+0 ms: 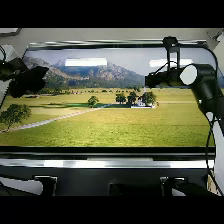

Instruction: Fold the clothes and pants, and hang the long-sleeved shirts on hangers.

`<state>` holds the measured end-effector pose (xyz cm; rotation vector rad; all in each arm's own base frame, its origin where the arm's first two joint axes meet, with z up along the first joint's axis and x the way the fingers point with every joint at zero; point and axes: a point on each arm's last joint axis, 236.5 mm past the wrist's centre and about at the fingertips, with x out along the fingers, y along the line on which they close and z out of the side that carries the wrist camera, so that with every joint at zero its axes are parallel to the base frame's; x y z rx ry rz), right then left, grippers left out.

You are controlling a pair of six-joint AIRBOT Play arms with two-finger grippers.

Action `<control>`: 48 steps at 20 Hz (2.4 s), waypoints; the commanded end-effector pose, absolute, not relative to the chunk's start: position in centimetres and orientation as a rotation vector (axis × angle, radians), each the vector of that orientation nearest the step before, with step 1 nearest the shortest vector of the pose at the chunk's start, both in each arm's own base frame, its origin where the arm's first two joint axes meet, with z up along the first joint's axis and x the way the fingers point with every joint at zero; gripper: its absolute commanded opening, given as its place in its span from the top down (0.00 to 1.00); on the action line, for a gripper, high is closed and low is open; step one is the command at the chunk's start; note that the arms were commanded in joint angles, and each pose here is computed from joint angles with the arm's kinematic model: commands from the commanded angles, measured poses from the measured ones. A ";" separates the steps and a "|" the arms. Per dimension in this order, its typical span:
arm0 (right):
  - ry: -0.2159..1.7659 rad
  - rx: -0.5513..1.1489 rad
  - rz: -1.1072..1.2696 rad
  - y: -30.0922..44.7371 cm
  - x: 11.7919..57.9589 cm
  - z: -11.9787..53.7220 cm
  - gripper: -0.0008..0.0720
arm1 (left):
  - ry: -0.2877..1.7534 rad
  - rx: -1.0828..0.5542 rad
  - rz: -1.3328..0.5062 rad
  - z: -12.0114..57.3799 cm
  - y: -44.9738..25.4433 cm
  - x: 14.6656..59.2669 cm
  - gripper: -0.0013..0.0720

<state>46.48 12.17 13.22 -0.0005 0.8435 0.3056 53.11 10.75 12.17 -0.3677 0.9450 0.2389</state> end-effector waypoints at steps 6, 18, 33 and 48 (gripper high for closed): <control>0.915 -0.006 0.312 12.1 45.1 12.2 0.48 | 0.864 -0.622 0.406 -1.0 15.2 60.4 0.00; 0.949 0.049 0.285 12.1 44.6 11.9 0.48 | 0.679 -0.691 0.391 -3.8 16.3 65.3 0.96; 0.891 0.090 0.282 11.4 39.7 18.2 0.49 | 1.074 -0.266 -0.346 10.8 -12.2 53.2 0.96; 0.684 0.014 -0.076 -0.9 21.6 29.4 0.50 | 1.466 -0.057 -0.782 1.4 -50.2 25.8 0.96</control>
